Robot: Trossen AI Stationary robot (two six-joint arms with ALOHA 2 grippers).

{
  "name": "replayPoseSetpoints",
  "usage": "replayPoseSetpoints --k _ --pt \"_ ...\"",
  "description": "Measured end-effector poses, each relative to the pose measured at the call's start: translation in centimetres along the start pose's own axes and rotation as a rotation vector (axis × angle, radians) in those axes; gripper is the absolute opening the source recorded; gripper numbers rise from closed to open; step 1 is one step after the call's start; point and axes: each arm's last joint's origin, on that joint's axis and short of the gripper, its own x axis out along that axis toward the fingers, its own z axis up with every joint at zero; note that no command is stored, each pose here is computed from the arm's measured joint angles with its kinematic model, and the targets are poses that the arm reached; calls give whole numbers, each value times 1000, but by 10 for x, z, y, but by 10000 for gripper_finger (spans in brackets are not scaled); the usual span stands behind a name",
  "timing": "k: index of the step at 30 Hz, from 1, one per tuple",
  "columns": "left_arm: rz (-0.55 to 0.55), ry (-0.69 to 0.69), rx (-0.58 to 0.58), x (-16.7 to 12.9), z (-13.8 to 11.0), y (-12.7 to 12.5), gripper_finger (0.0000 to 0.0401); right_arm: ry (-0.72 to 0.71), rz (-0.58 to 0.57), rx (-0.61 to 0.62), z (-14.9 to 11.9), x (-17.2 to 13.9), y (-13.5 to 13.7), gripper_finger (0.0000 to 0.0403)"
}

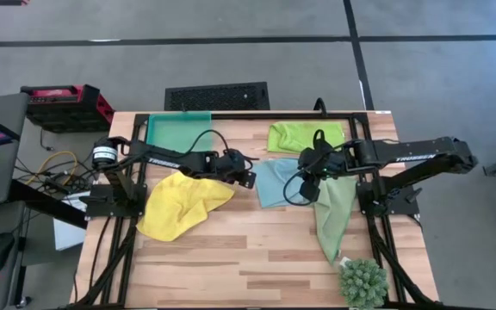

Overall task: Fold microfiber towels
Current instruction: Put the folded blue microfiber towel into the green bin

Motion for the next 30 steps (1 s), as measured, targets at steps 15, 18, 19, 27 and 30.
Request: replayPoseSetpoints --k 15,18,19,27,30 --pt "-14 -40 39 22 -13 -6 139 -14 1 26 1 0 0 120" --pt "-21 -7 53 33 -16 -7 139 -16 1 28 1 0 0 120" --pt "-21 0 54 36 -16 -7 139 -17 2 28 2 0 0 120" --pt "5 7 61 46 -19 -3 139 -17 2 40 2 0 0 120" --pt "11 13 61 51 -21 -1 139 -17 2 47 2 0 0 120"
